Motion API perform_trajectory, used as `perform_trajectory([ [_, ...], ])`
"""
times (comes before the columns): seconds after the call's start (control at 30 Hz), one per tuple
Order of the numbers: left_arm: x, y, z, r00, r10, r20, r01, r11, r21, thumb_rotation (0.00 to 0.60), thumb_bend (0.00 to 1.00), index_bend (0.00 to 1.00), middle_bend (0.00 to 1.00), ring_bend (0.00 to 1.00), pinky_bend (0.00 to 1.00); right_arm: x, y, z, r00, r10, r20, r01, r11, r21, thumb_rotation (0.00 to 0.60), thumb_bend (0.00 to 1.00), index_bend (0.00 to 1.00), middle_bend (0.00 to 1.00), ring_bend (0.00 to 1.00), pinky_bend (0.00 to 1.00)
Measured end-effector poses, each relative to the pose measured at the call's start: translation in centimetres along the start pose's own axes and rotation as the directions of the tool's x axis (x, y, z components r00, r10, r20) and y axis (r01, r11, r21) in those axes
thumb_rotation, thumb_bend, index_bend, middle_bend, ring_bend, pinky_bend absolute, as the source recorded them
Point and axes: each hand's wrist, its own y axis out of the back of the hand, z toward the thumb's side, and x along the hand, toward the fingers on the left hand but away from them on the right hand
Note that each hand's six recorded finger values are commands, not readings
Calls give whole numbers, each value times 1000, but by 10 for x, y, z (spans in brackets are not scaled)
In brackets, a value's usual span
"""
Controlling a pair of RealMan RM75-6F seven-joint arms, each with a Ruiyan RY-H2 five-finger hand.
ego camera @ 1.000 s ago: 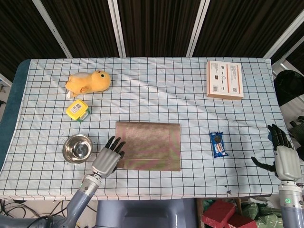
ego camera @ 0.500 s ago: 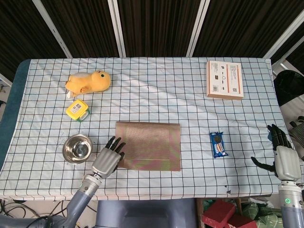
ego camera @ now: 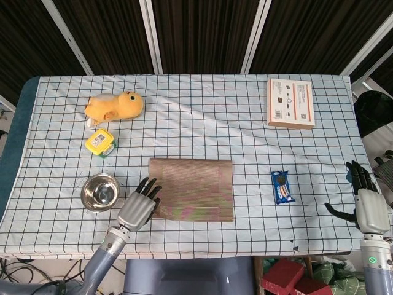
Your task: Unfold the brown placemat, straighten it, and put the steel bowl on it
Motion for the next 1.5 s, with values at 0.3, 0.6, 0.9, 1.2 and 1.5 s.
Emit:
perform_trajectory([
  [0.3,-24,12,1,1000,12,4,-11,998,-58,600,462,578,185,18,75,1,0,0,1000,0,-1,0,1000,0,600,109,0,0,3,157],
  [0.6,-53,15,-2,1000,-13,26,15,996,-87,600,462,583,186,18,75,1,0,0,1000,0,0,0,1000,3,600,109,0,0,4,157],
  [0.9,-66,15,2,998,-8,65,14,996,-92,600,462,583,190,18,75,1,0,0,1000,0,0,0,1000,2,600,110,0,0,3,157],
  [1.2,-43,39,-13,997,74,-36,-80,972,-223,600,462,577,213,50,103,0,0,0,1000,0,2,-1,1000,5,600,111,0,0,4,157],
  [1.5,7,67,-48,963,118,-243,-210,892,-401,600,462,575,212,50,106,-2,-1,-2,1000,4,10,-4,1000,0,600,111,0,0,4,157],
])
